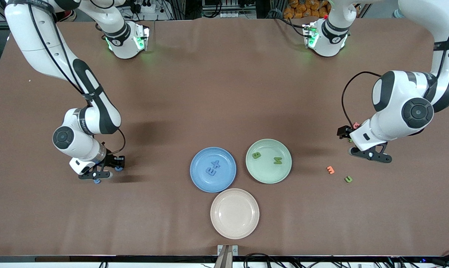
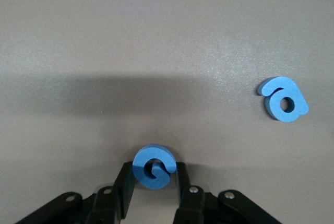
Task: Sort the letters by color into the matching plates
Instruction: 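Close the right gripper on the blue G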
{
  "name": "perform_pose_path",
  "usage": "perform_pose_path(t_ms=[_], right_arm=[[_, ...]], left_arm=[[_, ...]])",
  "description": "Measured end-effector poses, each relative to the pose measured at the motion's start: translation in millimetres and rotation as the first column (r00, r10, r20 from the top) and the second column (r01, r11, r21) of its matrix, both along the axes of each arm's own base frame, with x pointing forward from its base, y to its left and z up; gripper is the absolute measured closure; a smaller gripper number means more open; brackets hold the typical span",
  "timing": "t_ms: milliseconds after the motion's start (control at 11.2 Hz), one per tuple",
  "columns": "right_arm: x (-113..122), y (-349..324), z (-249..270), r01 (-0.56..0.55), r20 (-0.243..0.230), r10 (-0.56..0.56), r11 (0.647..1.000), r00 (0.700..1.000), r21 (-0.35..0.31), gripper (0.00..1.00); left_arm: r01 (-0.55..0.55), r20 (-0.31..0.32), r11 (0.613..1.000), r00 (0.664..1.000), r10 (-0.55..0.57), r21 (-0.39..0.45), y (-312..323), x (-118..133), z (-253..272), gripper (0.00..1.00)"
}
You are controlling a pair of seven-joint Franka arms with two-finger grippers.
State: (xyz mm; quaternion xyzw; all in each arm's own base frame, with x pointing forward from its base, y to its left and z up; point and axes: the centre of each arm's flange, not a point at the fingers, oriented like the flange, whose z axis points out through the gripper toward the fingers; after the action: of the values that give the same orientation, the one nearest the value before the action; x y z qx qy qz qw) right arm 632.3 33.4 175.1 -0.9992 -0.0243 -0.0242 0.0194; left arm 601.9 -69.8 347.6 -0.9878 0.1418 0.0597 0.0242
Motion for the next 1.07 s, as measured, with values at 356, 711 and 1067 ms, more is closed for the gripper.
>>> perform_pose_path(t_ms=[356,711,1067], right_arm=[[0.2,0.5,0.5,-0.003,0.004,0.003,1.000,1.000,-0.002,0.64],[0.2,0.9,0.6,-0.008,0.004,0.008,1.000,1.000,-0.004,0.64],[5.1,6.9,7.1,-0.005,0.002,0.005,1.000,1.000,-0.001,0.64]], left_arm=[[0.040,0.019,0.999,0.999,-0.040,-0.006,14.2,-7.0,-23.2,0.00],[0.055,0.065,0.998,0.996,-0.054,-0.012,21.8,-15.8,-47.0,0.00],[0.060,0.083,0.998,0.995,-0.058,-0.016,21.1,-24.6,-62.4,0.00]])
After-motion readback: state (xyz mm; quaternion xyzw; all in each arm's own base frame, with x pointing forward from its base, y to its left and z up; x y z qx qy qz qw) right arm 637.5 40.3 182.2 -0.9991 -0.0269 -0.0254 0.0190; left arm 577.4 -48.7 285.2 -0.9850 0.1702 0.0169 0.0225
